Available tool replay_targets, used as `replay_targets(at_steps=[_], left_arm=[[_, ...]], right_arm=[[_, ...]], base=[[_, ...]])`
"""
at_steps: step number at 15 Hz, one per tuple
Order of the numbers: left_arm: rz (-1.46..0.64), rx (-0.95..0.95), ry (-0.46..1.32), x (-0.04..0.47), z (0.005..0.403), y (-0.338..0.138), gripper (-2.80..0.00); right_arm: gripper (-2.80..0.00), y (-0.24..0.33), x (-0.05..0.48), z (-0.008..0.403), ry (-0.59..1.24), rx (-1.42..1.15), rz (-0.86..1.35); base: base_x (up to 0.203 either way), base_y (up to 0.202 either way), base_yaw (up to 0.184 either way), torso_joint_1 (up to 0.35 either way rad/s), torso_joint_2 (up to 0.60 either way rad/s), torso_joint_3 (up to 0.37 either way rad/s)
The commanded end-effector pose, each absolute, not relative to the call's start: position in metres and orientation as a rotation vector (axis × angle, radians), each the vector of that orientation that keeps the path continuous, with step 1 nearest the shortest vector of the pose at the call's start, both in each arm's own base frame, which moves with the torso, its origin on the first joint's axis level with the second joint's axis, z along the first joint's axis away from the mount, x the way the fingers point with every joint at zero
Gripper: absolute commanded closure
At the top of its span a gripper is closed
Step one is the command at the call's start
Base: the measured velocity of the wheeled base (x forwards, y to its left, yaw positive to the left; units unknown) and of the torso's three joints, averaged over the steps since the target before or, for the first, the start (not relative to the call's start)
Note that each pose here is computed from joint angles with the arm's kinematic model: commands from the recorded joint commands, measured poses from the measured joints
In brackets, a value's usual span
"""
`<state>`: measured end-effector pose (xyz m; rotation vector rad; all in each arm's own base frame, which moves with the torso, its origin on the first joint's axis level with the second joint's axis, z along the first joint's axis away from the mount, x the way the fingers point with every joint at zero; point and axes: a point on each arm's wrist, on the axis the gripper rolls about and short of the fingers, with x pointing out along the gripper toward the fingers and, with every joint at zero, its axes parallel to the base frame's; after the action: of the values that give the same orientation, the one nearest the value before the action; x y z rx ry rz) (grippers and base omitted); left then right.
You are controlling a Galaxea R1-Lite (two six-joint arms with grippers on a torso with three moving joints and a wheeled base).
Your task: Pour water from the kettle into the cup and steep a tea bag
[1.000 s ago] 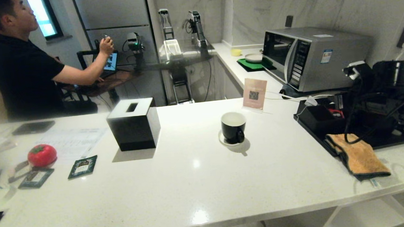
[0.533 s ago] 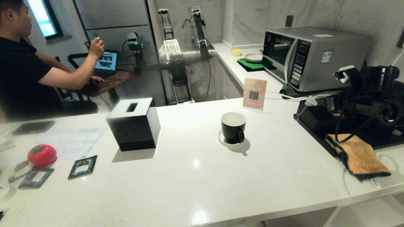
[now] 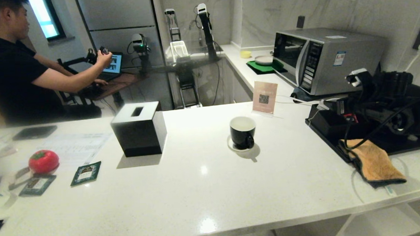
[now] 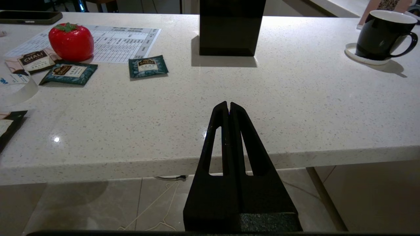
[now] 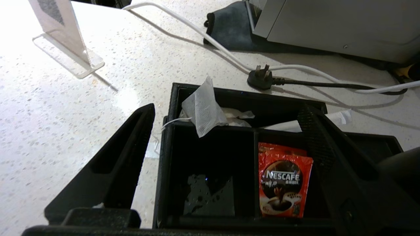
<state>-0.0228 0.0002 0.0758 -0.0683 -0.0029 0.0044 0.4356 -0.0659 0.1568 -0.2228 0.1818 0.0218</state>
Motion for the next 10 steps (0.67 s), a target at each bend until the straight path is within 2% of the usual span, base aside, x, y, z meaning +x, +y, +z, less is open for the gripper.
replay_targets(at_steps=[1, 10], left_arm=[[0.005, -0.069, -0.002, -0.023, 0.076, 0.0, 0.0], [0.005, -0.069, -0.002, -0.023, 0.076, 0.0, 0.0]], right_arm=[[-2.8, -0.067, 0.441, 0.148, 0.17, -0.225, 0.019], [-2.8, -0.077, 0.46, 0.129, 0.084, -0.241, -0.009]], base=[[0.0, 0.0, 0.0, 0.0, 0.0, 0.0], [0.0, 0.0, 0.0, 0.0, 0.0, 0.0]])
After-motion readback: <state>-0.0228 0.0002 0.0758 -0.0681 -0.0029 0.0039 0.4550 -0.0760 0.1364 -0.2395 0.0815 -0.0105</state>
